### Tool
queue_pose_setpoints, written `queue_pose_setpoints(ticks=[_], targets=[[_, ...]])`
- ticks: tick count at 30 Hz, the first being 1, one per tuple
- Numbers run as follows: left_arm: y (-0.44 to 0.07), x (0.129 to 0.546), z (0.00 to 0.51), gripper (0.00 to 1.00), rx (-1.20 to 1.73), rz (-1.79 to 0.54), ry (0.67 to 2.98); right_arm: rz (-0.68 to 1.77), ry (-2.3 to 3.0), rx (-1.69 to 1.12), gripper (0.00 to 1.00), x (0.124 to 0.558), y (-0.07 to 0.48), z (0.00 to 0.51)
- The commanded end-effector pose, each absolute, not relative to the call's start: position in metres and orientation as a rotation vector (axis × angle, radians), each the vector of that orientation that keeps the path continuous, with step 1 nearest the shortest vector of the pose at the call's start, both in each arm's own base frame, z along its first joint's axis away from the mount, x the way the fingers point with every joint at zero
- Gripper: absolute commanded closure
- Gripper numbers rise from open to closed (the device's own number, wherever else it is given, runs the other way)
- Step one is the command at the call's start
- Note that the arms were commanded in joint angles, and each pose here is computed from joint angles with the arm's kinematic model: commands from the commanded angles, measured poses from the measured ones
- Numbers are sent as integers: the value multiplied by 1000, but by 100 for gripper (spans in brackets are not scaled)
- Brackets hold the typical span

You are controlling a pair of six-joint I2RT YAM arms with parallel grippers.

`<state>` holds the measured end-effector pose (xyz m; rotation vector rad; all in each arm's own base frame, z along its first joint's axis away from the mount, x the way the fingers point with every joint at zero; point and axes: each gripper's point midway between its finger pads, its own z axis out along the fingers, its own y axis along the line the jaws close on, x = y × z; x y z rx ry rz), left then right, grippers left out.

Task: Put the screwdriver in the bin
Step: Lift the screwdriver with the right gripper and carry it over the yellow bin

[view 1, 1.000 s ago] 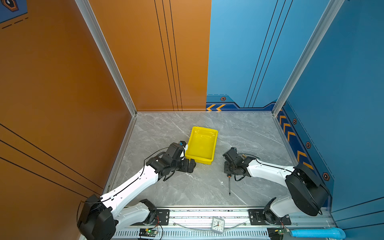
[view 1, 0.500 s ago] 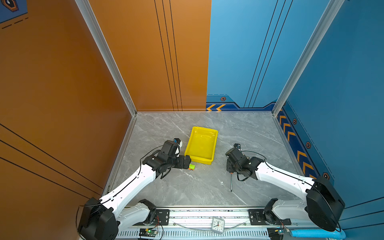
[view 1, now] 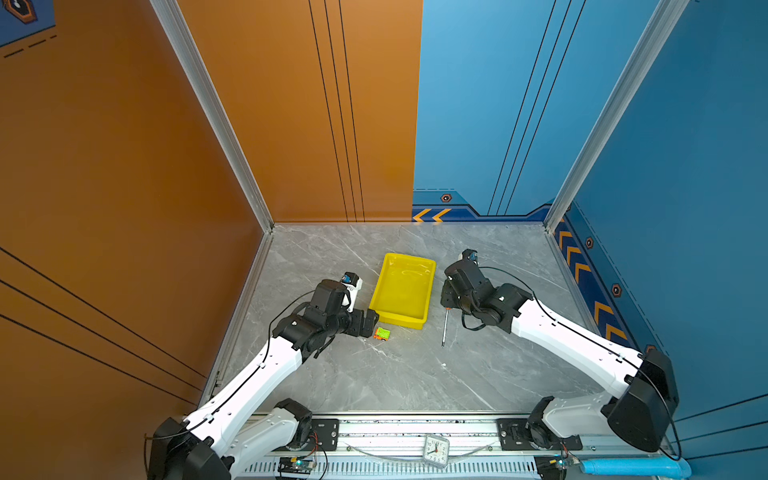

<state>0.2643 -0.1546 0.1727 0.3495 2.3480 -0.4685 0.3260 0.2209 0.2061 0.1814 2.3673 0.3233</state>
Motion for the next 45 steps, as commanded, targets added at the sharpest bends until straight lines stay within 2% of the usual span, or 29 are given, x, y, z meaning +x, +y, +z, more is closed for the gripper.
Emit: queue_pose_setpoints(ticks=[1,8,17,24,25,45], targets=[[-161,263,183,2,433,-492,2282,304,2355,185,100,346,235,217],[-172,257,197,2,495,-552,2214,335,2365,164,100,396,277,213],[-169,258,191,2,481,-530,2230,350,2416,205,100,438,313,174],[-168,258,187,2,480,-523,2244,341,2443,217,100,455,330,144],[-168,258,186,2,482,-521,2247,319,2443,253,100,466,316,139],[-175,272,178,2,499,-531,2266,283,2537,282,100,475,322,76]])
